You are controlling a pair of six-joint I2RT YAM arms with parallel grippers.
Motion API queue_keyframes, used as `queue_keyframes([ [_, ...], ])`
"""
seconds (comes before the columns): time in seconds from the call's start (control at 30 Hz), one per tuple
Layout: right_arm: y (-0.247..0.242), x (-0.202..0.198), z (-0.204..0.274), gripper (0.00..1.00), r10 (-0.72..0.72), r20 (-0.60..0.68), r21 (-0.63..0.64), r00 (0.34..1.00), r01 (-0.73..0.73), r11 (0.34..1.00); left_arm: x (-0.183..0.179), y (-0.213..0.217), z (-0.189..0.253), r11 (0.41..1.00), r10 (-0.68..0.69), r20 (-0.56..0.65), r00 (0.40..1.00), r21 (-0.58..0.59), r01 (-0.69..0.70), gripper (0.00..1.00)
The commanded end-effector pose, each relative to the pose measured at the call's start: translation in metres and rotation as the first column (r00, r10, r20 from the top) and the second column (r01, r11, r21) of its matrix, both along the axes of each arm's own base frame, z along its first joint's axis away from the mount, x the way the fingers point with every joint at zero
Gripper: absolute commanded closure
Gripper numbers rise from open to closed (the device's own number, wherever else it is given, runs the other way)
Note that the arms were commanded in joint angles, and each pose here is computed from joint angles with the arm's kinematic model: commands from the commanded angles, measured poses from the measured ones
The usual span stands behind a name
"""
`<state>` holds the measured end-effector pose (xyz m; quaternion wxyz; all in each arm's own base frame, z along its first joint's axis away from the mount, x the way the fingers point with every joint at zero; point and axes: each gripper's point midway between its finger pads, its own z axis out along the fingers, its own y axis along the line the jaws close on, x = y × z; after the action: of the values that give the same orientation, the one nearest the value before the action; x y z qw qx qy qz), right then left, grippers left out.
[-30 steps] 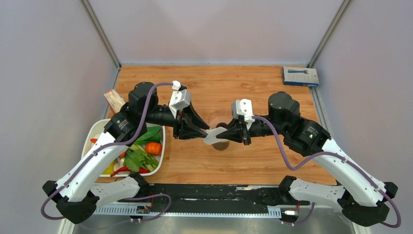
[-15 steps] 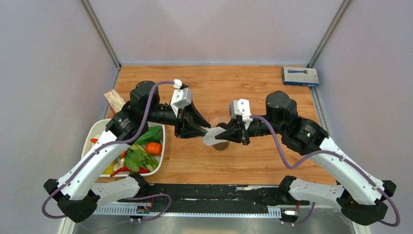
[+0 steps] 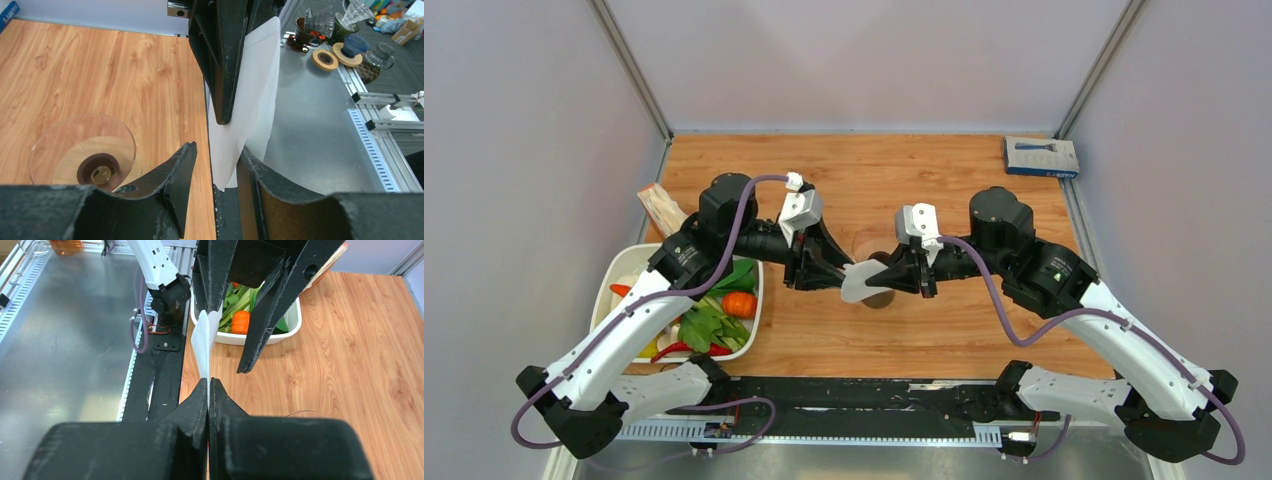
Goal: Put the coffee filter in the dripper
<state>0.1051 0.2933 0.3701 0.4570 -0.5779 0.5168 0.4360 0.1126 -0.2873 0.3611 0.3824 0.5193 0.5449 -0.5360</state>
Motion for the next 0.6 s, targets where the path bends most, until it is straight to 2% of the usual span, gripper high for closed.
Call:
queue_keyframes([
  [0.0,0.001,0.0,0.019,1.0,0.007,0.054,0.053,0.999,-0.01,0.999,-0.009,0.002,0.014,0.998,-0.037,0.047,0.998,-0.056,0.039,0.57],
  [0.17,0.0,0.001,0.019,1.0,0.003,0.053,0.053,0.999,-0.006,0.999,-0.012,0.002,0.017,0.996,-0.065,0.03,0.997,-0.062,0.066,0.7],
  [0.23,0.0,0.0,0.019,1.0,-0.001,0.054,0.055,0.999,-0.002,0.998,-0.015,0.001,0.018,0.995,-0.079,0.025,0.997,-0.066,0.081,0.81],
  [0.27,-0.001,0.001,0.019,1.0,-0.006,0.051,0.054,0.999,0.003,0.999,-0.015,0.001,0.018,0.994,-0.081,0.02,0.997,-0.065,0.082,0.92],
  [0.33,-0.003,0.001,0.019,0.97,-0.018,0.044,0.051,0.999,0.016,0.999,-0.015,0.002,0.019,0.995,-0.081,0.007,0.997,-0.063,0.081,0.99],
  [0.47,-0.011,0.003,0.011,0.77,-0.06,0.033,0.014,0.998,0.059,0.998,-0.01,0.008,0.025,0.996,-0.058,0.024,0.998,-0.065,0.059,1.0],
  [0.57,-0.018,0.0,0.001,0.75,-0.061,0.031,-0.03,0.998,0.062,0.998,-0.006,0.01,0.031,0.996,-0.051,0.047,0.998,-0.071,0.055,1.0],
])
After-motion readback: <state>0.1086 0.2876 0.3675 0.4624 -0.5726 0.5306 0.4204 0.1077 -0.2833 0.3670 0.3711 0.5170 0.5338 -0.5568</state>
